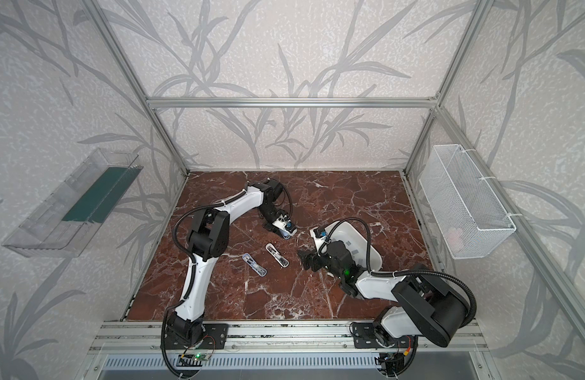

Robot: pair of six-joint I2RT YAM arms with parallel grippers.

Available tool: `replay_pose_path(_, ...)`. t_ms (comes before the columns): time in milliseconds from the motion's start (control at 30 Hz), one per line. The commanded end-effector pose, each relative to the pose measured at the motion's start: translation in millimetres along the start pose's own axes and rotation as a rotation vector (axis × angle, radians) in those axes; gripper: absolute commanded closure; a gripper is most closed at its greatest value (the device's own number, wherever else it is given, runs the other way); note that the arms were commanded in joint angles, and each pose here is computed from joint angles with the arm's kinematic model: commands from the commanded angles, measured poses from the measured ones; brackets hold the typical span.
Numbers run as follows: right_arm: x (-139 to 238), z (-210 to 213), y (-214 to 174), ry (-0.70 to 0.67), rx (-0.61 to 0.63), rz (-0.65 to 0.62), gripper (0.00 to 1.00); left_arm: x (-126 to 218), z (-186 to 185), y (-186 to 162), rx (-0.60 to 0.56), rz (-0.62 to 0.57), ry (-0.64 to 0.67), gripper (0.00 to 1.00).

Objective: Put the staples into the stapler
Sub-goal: 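Lift the small light blue stapler with left gripper toward the right gripper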

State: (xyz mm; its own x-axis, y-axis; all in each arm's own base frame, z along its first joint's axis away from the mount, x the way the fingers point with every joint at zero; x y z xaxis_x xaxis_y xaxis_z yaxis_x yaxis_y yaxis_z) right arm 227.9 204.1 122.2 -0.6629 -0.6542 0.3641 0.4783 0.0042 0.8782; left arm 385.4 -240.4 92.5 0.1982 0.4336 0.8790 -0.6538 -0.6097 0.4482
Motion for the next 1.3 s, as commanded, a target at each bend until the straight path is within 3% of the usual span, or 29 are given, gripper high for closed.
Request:
replay_pose_path(0, -3, 2, 8, 0.014, -0.011, -0.034, 0.14, -2, -7, 3, -0.034, -0.006, -0.047, 0.59)
replay_pose_path(267, 5, 3, 11, 0.024, -0.009, -0.061, 0.16, -1, -12, 0, -0.041, 0.022, -0.08, 0.86)
replay_pose_path(400, 17, 14, 18, 0.076, -0.019, -0.085, 0.2, 14, -11, 12, -0.06, -0.006, -0.058, 0.91)
replay_pose_path(567, 29, 23, 27, 0.114, -0.15, -0.117, 0.33, 57, 12, 48, -0.066, -0.109, 0.166, 0.97)
replay_pose_path(733, 46, 30, 42, 0.157, -0.271, -0.146, 0.38, 89, 25, 90, 0.026, -0.195, 0.456, 1.0)
replay_pose_path(867, 56, 34, 46, 0.179, -0.318, -0.149, 0.45, 70, 0, 124, 0.113, -0.152, 0.618, 1.0)
replay_pose_path(1033, 59, 36, 48, 0.19, -0.37, -0.137, 0.5, 49, -59, 137, 0.213, -0.257, 0.668, 1.0)
replay_pose_path(1267, 41, 41, 38, 0.227, -0.412, -0.079, 0.63, 55, -86, 142, 0.291, -0.323, 0.726, 1.0)
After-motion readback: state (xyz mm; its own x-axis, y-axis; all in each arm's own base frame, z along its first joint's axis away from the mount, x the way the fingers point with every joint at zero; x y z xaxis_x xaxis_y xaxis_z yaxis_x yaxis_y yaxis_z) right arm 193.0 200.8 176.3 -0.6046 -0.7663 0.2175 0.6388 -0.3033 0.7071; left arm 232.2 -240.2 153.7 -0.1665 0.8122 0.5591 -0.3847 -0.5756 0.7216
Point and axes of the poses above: each gripper's point midway between its finger pads, its own x axis back along the fingers, its own z axis along the line the jaws close on, y = z × x, the point moved 7 cm from there along x, back along the fingers, and after that the axes turned 3 degrees about -x, right-handed, at the moved point
